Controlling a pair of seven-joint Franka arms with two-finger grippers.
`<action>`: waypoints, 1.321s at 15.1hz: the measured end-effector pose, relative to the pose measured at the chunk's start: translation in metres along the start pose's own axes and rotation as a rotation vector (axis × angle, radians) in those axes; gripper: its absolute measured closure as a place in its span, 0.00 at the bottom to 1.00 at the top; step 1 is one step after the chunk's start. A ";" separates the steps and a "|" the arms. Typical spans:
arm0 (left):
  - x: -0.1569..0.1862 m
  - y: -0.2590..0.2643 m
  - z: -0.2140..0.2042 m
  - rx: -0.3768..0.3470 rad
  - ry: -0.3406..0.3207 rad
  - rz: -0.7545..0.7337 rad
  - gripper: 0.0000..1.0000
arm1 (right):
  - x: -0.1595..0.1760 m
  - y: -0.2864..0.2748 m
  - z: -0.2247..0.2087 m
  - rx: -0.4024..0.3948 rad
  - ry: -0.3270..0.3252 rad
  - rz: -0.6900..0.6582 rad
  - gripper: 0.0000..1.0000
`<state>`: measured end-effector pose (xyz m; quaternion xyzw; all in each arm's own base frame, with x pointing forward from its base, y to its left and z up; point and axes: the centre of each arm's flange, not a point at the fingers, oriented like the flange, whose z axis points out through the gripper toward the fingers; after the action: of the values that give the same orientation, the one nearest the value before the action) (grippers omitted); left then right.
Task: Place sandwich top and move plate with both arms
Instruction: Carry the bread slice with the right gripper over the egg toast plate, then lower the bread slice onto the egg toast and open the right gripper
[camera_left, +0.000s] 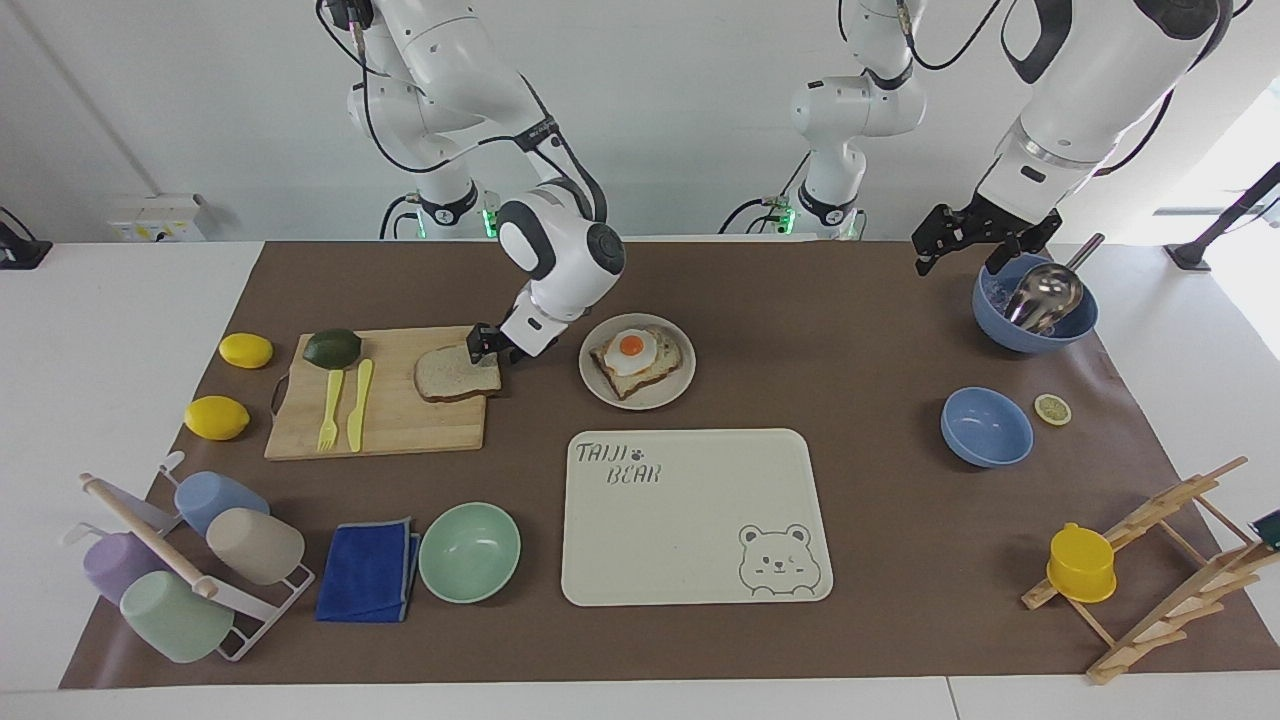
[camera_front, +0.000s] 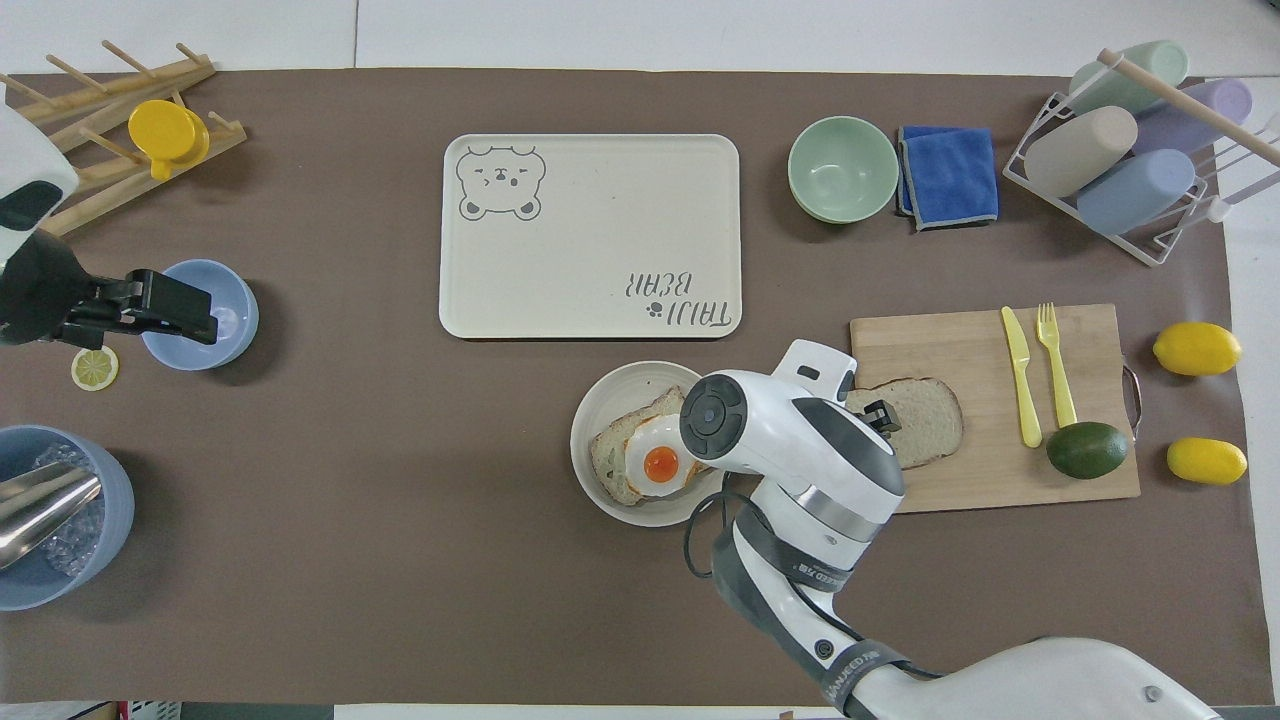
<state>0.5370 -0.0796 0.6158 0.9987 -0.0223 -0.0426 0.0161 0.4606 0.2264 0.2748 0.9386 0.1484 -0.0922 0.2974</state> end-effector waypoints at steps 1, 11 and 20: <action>0.000 0.000 0.000 0.000 0.000 0.000 0.00 | -0.001 0.000 0.001 -0.003 -0.001 -0.002 0.26; 0.000 0.000 0.000 0.000 0.000 0.000 0.00 | -0.005 0.002 0.000 -0.035 0.017 -0.014 0.78; 0.000 0.000 0.000 0.000 0.000 0.000 0.00 | -0.005 -0.054 -0.161 0.012 0.245 -0.052 0.89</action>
<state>0.5370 -0.0796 0.6158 0.9987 -0.0223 -0.0426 0.0161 0.4519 0.3624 0.3773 0.9405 0.2076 0.0146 0.2687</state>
